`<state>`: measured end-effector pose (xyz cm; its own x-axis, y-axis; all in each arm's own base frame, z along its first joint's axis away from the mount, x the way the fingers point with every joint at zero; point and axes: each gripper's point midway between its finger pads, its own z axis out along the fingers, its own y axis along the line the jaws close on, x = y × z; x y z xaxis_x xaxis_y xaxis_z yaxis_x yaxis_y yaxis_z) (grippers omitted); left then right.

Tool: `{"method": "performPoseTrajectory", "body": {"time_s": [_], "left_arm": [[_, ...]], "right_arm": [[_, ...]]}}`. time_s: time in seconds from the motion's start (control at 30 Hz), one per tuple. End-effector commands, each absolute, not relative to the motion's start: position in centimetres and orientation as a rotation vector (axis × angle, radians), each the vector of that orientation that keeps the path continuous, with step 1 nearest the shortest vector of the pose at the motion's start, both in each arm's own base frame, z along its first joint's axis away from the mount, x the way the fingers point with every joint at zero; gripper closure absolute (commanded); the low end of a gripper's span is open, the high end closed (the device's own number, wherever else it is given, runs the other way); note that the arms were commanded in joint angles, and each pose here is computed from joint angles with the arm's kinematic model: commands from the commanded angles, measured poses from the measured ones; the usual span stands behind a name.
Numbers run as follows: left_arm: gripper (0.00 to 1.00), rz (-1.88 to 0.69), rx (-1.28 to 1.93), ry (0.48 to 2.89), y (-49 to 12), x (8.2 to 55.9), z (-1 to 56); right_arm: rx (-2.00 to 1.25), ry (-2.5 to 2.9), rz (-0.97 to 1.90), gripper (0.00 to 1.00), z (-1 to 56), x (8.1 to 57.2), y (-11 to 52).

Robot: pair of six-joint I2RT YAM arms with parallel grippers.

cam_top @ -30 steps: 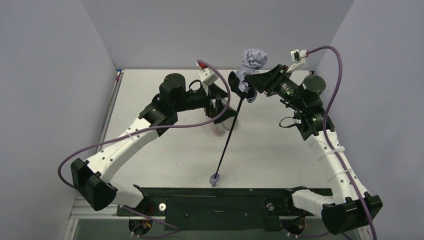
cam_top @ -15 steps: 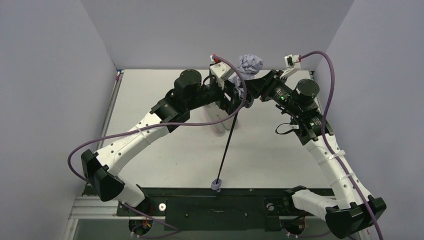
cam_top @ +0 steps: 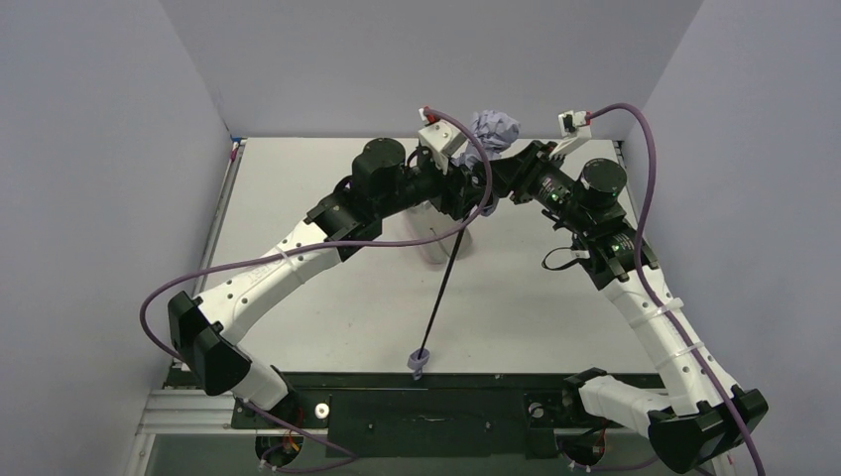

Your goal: Open the umbrella

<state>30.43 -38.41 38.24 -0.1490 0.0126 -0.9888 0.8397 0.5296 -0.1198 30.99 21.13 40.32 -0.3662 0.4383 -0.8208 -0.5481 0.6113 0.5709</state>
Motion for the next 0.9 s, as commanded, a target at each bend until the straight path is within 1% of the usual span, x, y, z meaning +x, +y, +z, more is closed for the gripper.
{"method": "performPoseTrajectory", "body": {"time_s": [0.0,0.03,0.07,0.1,0.13,0.17,0.2,0.23,0.27,0.3,0.33,0.4,0.47,0.53,0.57,0.63,0.73,0.87], "left_arm": [[0.43,-0.867,0.731,1.566,-39.1,31.4,37.5],[0.48,-0.875,0.734,1.566,-39.1,31.3,37.5],[0.59,-0.881,0.737,1.564,-39.2,31.2,37.5],[0.64,-0.888,0.744,1.565,-39.2,31.2,37.4],[0.77,-0.892,0.744,1.570,-39.2,31.2,37.2],[0.83,-0.904,0.746,1.570,-39.2,31.1,37.2],[0.94,-0.911,0.742,1.570,-39.1,31.2,37.1],[1.00,-0.936,0.738,1.568,-39.0,31.0,37.4],[1.00,-0.946,0.726,1.566,-38.7,31.3,37.3],[1.00,-0.985,0.718,1.559,-38.5,30.9,37.8],[1.00,-0.996,0.699,1.547,-38.0,31.4,37.9],[1.00,-1.029,0.657,1.523,-37.2,31.7,38.8],[1.00,-1.054,0.632,1.504,-36.5,31.9,39.5],[1.00,-1.062,0.619,1.487,-35.9,31.9,40.1],[1.00,-1.054,0.615,1.475,-35.7,31.9,40.5],[1.00,-1.035,0.606,1.466,-35.3,32.0,40.7],[1.00,-1.038,0.571,1.468,-35.0,32.1,41.0],[1.00,-1.073,0.573,1.447,-35.1,31.5,41.4]], "right_arm": [[-0.189,1.442,1.144,1.00,46.6,28.3,22.3],[-0.192,1.443,1.143,1.00,46.6,28.2,22.3],[-0.193,1.440,1.143,1.00,46.6,28.1,22.3],[-0.198,1.438,1.144,1.00,46.7,28.1,22.3],[-0.200,1.433,1.143,1.00,46.8,28.0,22.2],[-0.203,1.428,1.142,1.00,47.0,27.9,22.2],[-0.207,1.424,1.141,1.00,47.1,27.8,22.1],[-0.208,1.421,1.135,1.00,47.2,27.9,22.0],[-0.206,1.420,1.130,0.98,47.2,27.9,21.9],[-0.201,1.420,1.120,0.88,47.3,28.0,21.5],[-0.197,1.419,1.115,0.82,47.3,28.0,21.3],[-0.178,1.428,1.094,0.55,47.3,28.4,20.4],[-0.152,1.461,1.065,0.41,46.8,28.9,19.1],[-0.136,1.510,1.034,0.36,45.9,29.3,18.1],[-0.124,1.546,1.016,0.35,45.2,29.3,17.7],[-0.099,1.574,0.986,0.40,44.4,29.5,16.9],[-0.065,1.576,0.955,0.53,43.9,29.8,16.4],[-0.067,1.590,0.974,0.55,43.5,29.6,17.5]]}}
